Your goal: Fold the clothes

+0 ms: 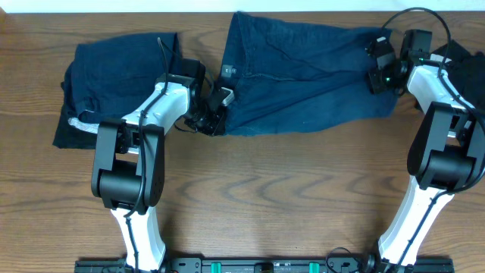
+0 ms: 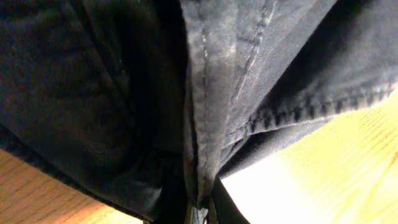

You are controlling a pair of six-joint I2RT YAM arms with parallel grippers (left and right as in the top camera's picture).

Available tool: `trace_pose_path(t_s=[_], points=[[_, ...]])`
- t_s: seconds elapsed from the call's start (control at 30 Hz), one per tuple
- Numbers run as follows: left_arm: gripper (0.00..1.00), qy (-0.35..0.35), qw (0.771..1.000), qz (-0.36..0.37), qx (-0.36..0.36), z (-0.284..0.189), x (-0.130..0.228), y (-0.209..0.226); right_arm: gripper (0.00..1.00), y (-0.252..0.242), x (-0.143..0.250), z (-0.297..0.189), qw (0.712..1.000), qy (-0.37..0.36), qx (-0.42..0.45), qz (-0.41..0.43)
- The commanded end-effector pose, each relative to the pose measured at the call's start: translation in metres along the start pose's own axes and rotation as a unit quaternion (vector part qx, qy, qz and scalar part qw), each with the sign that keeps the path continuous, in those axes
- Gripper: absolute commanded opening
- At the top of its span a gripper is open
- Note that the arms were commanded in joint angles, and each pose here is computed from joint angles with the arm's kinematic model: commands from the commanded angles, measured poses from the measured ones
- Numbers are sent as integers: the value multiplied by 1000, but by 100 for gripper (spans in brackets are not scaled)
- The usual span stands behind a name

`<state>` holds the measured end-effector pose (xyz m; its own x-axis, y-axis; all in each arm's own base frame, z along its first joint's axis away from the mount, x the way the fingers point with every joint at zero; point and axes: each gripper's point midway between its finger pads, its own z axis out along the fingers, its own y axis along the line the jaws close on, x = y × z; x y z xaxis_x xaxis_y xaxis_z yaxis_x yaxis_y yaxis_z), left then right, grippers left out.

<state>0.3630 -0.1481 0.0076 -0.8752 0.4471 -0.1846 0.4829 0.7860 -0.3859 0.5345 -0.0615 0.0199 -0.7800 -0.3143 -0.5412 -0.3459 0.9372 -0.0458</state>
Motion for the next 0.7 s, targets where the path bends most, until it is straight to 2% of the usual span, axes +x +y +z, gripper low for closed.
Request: trace_pose_path(t_s=[0.0,0.03,0.1,0.13,0.17,0.23,0.37,0.5,0.6,0.67], points=[[7,14,1000,-11,-13,5,7,8,12,-17,-17,-8,999,-25,34,27],[7,14,1000,-10,-13,5,7,8,30,-20,-25,-12,998,-37,39,41],[6,13,1000,-10,-13,5,6,9,43,-25,-41,-24,995,-57,47,68],[6,12,1000,-10,-14,5,6,9,56,-26,-47,-32,994,-64,49,79],[7,12,1000,-10,-14,5,6,9,74,-28,-55,-42,992,-73,52,91],[7,13,1000,-10,-13,5,6,9,84,-31,-68,-63,988,-89,57,114],[7,13,1000,-10,-14,5,6,9,86,-24,-60,-111,979,-68,48,189],[7,13,1000,-10,-13,5,6,9,83,-8,-10,-142,960,26,31,276],[7,12,1000,-10,-14,5,6,9,81,1,36,-149,930,110,21,351],[7,13,1000,-10,-14,5,6,9,81,5,66,-148,917,154,14,369]])
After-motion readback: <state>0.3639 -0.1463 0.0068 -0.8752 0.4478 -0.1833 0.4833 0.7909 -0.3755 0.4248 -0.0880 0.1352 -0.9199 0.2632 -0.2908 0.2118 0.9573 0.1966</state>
